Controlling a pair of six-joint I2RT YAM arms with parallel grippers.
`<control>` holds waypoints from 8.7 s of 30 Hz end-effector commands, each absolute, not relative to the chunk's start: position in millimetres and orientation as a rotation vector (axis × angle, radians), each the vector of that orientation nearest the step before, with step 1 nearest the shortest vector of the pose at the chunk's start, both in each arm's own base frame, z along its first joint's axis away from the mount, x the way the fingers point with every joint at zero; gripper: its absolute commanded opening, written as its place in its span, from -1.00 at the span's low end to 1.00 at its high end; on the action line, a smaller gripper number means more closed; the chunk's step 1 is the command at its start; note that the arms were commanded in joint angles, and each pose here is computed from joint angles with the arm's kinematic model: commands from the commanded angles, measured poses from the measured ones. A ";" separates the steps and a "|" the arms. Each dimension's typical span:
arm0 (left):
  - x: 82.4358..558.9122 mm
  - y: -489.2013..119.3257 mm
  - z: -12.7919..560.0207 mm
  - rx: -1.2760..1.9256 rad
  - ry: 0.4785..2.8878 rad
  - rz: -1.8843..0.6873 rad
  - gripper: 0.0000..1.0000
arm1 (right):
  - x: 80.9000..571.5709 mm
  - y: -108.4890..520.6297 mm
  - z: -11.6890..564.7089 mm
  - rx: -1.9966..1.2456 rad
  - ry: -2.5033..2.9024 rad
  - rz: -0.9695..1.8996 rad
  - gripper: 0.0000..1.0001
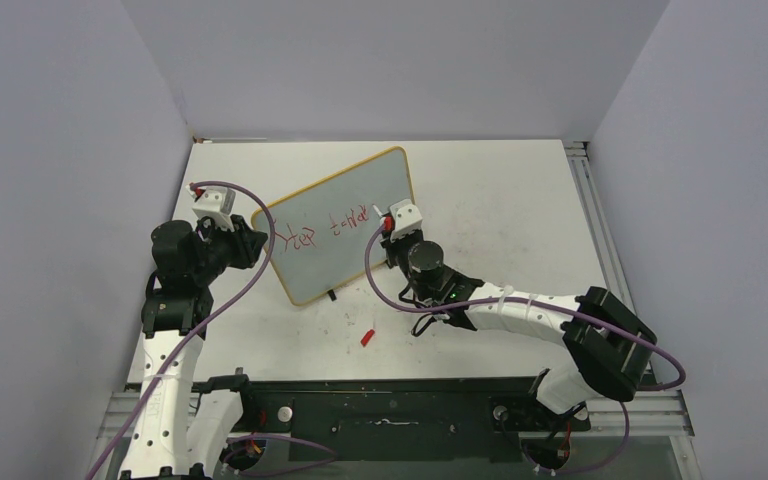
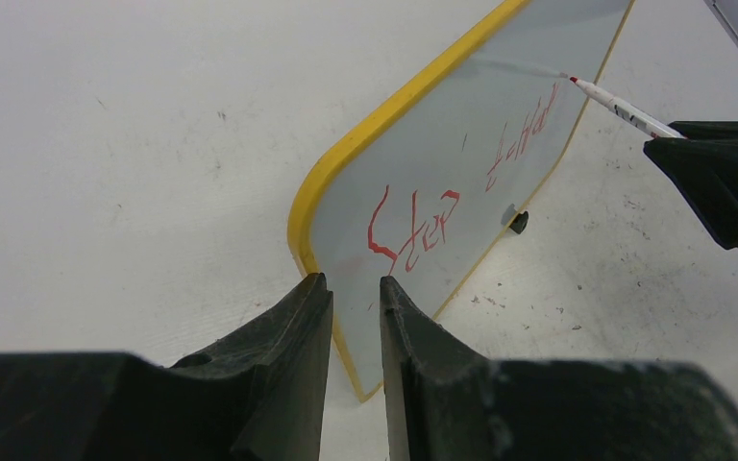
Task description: Write a sentence on the whiteboard
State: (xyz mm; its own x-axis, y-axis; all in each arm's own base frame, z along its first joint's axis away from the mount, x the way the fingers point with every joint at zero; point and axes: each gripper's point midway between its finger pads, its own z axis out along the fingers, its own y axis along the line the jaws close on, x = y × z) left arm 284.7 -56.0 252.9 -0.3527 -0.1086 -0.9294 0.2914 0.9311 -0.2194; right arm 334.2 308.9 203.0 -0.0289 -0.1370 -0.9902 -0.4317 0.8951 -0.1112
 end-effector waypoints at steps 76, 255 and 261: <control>286.2 -56.5 263.1 0.144 1.852 -0.410 -0.54 | 343.4 314.9 215.6 -0.428 1.563 0.253 -0.89; 289.2 -55.7 253.8 0.096 1.876 -0.433 -0.47 | 265.9 424.7 185.4 -0.680 1.537 0.581 -0.89; 289.3 -55.7 253.5 0.096 1.877 -0.433 -0.47 | 265.4 426.7 190.2 -0.676 1.525 0.591 -0.89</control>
State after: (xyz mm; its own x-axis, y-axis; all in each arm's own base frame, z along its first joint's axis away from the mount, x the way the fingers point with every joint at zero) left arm 286.5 -52.8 241.6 -0.3869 -0.1481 -0.9101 0.2491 0.9335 -0.2578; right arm 257.2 417.8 128.3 -0.1059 -0.2082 -0.9724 -0.7417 0.6678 -0.0622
